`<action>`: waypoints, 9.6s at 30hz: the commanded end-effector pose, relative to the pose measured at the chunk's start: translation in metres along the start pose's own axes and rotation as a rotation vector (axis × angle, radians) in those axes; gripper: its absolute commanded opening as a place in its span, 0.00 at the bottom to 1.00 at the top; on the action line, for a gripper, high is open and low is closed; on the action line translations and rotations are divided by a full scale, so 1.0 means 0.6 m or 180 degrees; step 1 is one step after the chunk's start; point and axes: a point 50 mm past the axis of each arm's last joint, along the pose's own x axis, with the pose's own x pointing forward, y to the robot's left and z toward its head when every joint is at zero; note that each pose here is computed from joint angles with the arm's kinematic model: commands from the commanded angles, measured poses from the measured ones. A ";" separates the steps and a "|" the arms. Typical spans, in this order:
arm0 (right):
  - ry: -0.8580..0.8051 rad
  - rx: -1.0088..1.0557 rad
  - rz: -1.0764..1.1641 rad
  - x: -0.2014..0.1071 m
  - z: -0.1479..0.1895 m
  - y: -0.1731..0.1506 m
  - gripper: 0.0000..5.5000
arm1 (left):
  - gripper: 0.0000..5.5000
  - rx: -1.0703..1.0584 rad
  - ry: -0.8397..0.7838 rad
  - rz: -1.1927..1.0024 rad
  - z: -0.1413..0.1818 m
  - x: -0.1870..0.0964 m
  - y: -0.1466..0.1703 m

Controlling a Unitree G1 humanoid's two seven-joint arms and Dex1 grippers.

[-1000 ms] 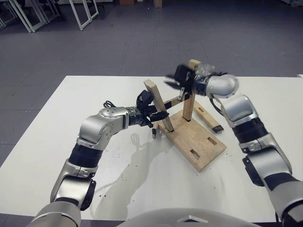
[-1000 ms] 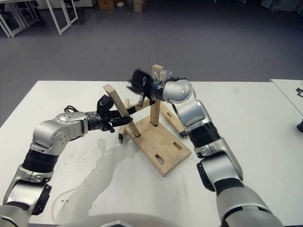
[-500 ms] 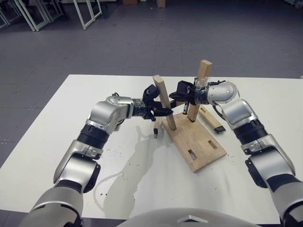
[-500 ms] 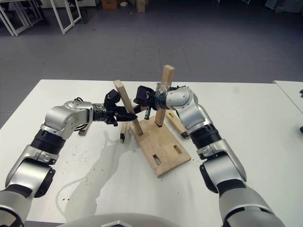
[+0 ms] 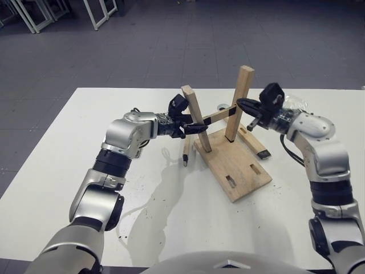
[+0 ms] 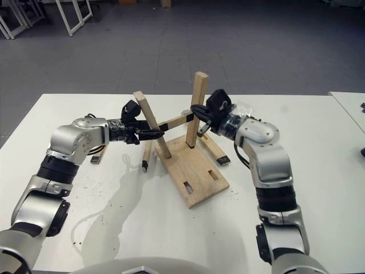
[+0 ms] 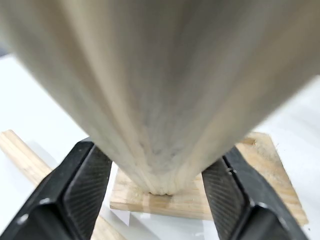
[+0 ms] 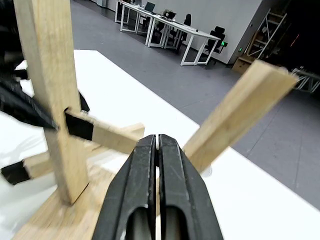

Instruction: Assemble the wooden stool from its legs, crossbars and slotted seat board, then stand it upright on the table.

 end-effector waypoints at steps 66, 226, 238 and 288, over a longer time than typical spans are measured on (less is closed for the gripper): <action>-0.1667 0.2785 0.1109 0.030 0.232 0.040 0.52 | 0.24 0.2245 -0.2248 0.1159 0.049 -0.064 -0.103; 0.1352 0.1777 -0.1677 -0.173 -0.235 0.083 0.57 | 0.43 0.1453 -0.1361 0.2428 -0.125 -0.093 -0.027; 0.0113 0.0919 -0.2108 -0.102 -0.116 -0.013 0.37 | 0.43 0.1173 -0.1740 0.2473 -0.092 -0.100 -0.021; -0.1032 0.2870 0.2374 -0.037 0.121 0.094 0.37 | 0.51 -0.1558 -0.2208 -0.1659 0.088 -0.093 -0.158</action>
